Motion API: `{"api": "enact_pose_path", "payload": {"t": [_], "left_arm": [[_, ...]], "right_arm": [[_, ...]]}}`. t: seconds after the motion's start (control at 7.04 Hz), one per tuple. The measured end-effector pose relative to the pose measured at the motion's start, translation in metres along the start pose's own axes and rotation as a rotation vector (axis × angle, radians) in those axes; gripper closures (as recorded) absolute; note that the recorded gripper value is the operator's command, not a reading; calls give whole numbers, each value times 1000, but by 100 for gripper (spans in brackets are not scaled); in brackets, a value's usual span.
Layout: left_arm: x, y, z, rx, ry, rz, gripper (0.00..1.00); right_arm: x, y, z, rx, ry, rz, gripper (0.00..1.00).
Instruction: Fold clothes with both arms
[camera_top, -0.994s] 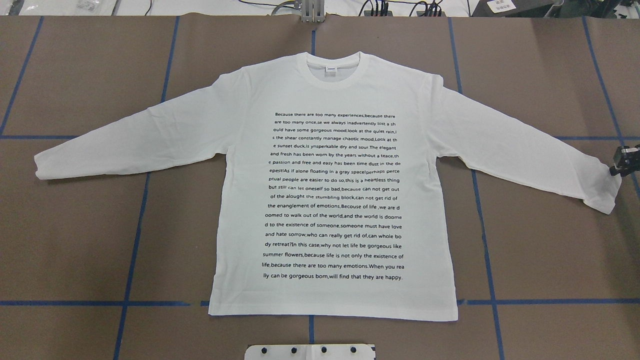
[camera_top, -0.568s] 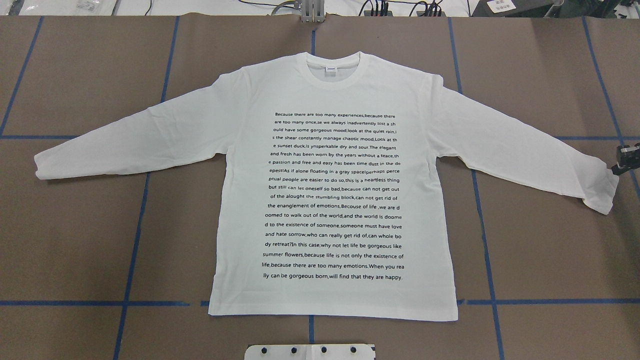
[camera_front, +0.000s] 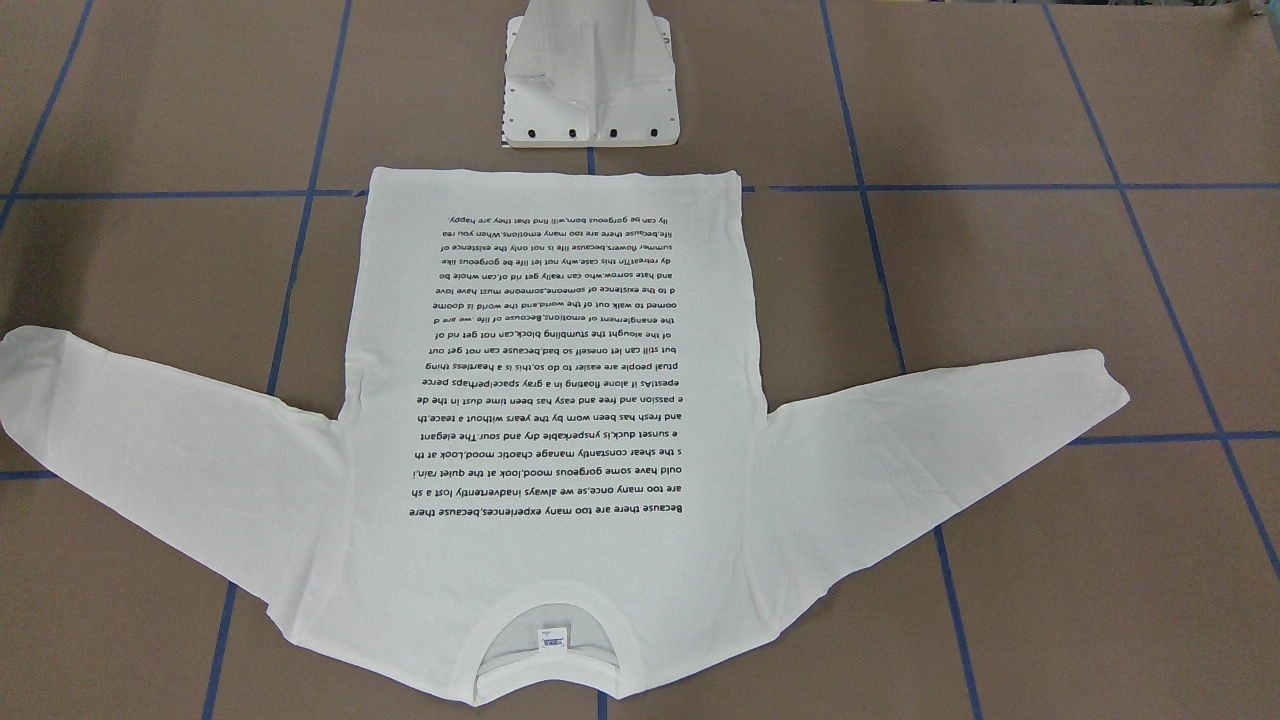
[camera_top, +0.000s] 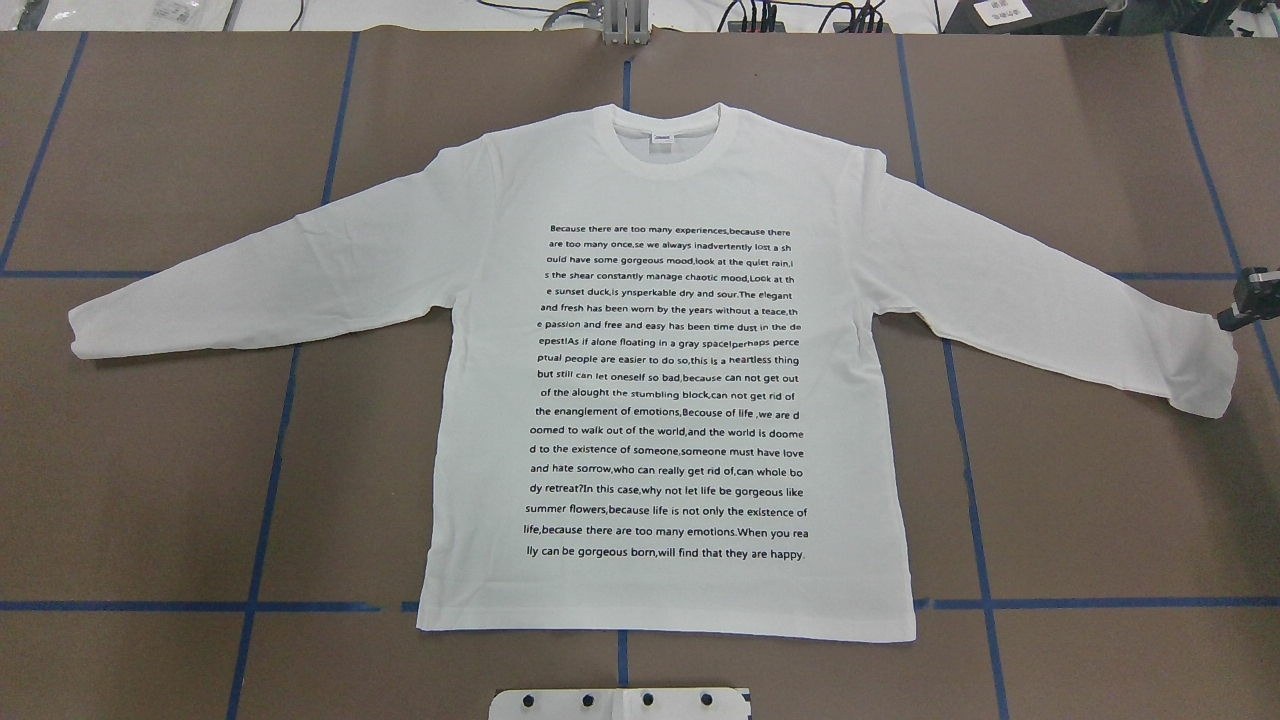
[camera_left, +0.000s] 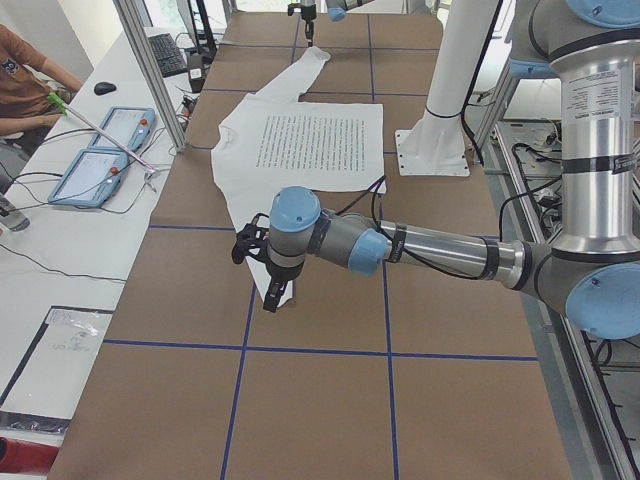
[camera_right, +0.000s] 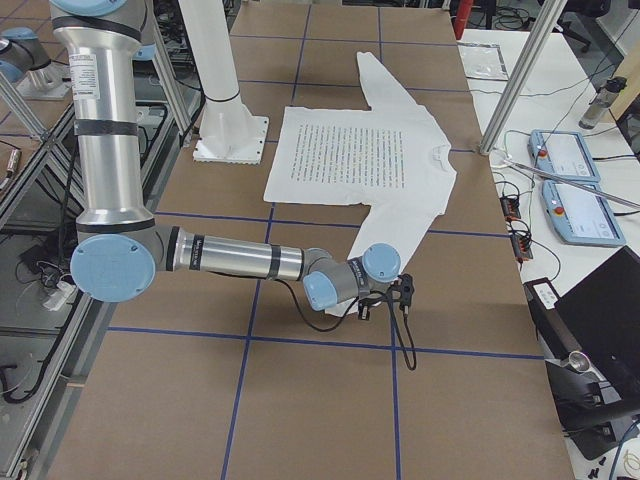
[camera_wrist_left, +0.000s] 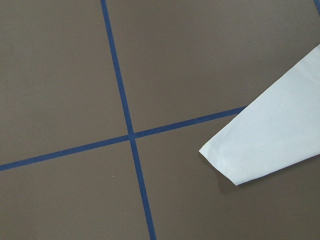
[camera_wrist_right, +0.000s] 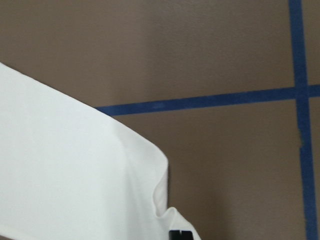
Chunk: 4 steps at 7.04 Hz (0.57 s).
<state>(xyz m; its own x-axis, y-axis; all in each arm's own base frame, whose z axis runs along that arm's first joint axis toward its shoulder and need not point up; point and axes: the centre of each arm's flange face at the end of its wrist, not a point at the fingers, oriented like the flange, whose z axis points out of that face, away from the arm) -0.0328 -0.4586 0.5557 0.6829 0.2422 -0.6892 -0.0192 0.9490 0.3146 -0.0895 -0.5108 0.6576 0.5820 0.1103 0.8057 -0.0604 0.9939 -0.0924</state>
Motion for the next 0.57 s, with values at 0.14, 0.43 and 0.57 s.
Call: {"api": "enact_pose_path", "payload": {"t": [0.14,0.43,0.57], "left_arm": [[1,-1,0,1,8,2,0],[4,-4,-1,3,27,5,0],[5,-4,-2,3,37,6,0]], "right_arm": [[-31,-1,-18,21,-38,32,100],[-123,-28,-53,56,-128,143,100],[-186,-46,-61,65,-162,183,100]]}}
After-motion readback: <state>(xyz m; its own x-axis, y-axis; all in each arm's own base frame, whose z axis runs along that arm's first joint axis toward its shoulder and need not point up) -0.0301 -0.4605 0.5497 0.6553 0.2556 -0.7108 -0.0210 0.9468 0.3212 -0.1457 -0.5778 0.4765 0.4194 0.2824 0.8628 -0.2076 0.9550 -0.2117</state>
